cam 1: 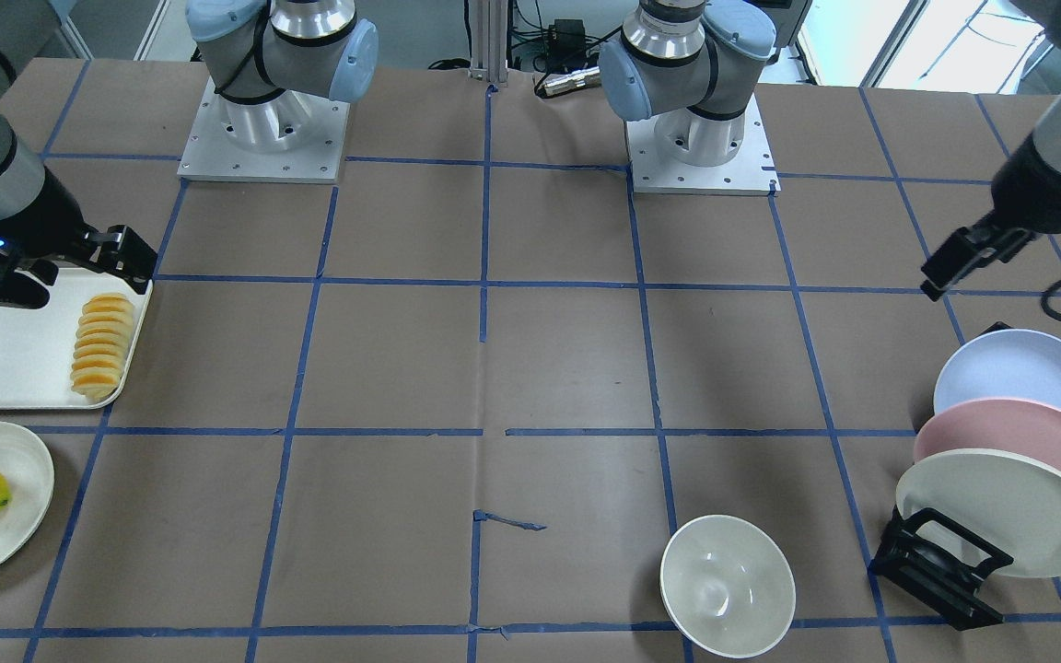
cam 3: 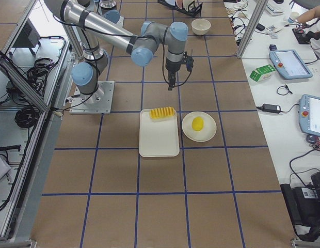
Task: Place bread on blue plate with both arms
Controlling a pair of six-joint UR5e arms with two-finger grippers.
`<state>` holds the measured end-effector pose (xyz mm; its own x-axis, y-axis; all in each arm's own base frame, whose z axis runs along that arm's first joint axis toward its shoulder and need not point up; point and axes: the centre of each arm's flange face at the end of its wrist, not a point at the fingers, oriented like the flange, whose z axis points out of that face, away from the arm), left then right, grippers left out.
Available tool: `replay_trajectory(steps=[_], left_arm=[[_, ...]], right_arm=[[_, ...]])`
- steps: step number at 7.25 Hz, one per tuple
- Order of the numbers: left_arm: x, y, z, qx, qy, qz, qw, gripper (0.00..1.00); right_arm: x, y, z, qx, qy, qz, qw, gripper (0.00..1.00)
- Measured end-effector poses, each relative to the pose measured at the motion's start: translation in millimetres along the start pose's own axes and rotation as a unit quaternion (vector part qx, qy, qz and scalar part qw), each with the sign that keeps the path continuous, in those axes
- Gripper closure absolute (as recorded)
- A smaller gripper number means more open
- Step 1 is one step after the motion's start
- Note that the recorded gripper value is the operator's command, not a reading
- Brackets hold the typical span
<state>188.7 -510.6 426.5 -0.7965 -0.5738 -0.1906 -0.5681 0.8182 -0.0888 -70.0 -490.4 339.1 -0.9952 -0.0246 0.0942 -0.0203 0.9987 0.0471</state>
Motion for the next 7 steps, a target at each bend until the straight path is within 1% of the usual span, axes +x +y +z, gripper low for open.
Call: replay_trajectory(steps=[1,2,3,4,6,7], left_arm=[[-36,-25,38,0.0,-0.019,-0.035,0.9992,0.0],[-59,-46,71,0.002,-0.027,-0.057,0.998,0.0],[-69,-62,99,0.001,-0.033,-0.069,0.9971,0.03],[-73,-70,127,-0.01,-0.039,-0.072,0.9966,0.08],[-78,-73,163,-0.034,-0.046,-0.069,0.996,0.36],[-82,-75,173,-0.042,-0.047,-0.069,0.9956,0.65]], right_arm=[[20,4,28,0.005,0.0,-0.017,0.9998,0.0],[36,6,52,0.002,-0.008,-0.028,0.9996,0.0],[49,10,75,-0.007,-0.023,-0.029,0.9993,0.0],[54,14,95,-0.017,-0.041,-0.028,0.9986,0.0],[59,16,121,-0.028,-0.071,-0.025,0.9967,0.0],[63,15,132,-0.034,-0.079,-0.022,0.996,0.0]])
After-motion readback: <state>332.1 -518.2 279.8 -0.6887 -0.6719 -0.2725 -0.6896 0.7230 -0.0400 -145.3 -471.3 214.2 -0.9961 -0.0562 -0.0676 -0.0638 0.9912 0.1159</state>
